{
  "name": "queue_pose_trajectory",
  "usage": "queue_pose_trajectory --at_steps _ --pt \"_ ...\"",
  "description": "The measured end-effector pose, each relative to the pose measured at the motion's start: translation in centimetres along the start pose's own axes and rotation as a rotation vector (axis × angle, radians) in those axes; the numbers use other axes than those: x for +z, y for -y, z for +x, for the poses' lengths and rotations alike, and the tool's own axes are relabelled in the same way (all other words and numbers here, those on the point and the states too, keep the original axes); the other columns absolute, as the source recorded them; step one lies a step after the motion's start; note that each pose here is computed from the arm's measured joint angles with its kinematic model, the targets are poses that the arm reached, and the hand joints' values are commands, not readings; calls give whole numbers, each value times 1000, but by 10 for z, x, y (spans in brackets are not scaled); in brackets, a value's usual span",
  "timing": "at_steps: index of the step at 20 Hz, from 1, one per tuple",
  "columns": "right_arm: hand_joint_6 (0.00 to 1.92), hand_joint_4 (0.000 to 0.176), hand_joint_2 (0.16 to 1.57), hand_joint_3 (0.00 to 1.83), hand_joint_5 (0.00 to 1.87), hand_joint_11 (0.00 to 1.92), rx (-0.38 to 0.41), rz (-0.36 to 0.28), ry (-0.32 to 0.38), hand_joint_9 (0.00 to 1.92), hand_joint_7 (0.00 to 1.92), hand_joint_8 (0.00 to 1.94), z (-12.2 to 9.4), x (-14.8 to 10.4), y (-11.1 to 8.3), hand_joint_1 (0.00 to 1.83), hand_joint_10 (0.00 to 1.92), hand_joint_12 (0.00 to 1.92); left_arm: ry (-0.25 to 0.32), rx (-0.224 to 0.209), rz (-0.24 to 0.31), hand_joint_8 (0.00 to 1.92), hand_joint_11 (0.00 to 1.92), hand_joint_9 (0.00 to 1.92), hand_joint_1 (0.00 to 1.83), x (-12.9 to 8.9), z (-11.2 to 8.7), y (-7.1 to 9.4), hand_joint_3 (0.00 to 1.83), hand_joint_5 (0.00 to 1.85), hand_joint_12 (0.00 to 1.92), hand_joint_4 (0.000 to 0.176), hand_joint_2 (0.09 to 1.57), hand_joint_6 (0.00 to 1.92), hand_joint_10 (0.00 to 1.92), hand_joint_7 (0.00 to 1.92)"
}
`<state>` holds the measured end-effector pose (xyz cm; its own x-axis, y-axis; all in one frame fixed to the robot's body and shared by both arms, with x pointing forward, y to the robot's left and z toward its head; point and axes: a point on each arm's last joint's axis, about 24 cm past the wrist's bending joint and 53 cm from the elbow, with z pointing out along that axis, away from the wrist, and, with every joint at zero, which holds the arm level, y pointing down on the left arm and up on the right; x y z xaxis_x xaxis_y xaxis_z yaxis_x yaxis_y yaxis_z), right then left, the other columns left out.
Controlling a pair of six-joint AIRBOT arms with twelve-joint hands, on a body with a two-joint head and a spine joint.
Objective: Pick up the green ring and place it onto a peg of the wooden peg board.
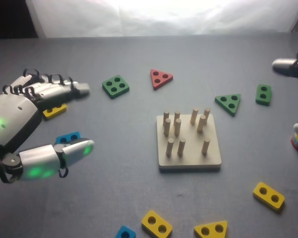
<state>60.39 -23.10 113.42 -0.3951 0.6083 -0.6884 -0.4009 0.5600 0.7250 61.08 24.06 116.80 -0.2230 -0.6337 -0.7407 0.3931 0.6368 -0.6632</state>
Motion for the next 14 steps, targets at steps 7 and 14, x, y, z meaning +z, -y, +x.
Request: queue_pose_trajectory --at_steps 7,14 --pt "1 61 1023 0 387 288 -18 128 -64 584 517 3 15 9 41 754 7 792 0 -5 -1 0 0 297 490 0 1 0 0 573 673 0 1063 0 8 378" --pt "0 94 968 0 403 339 -117 265 -185 692 562 0 41 12 80 824 3 894 0 -19 2 2 0 285 479 0 1 0 0 472 654 3 1072 1 3 391"
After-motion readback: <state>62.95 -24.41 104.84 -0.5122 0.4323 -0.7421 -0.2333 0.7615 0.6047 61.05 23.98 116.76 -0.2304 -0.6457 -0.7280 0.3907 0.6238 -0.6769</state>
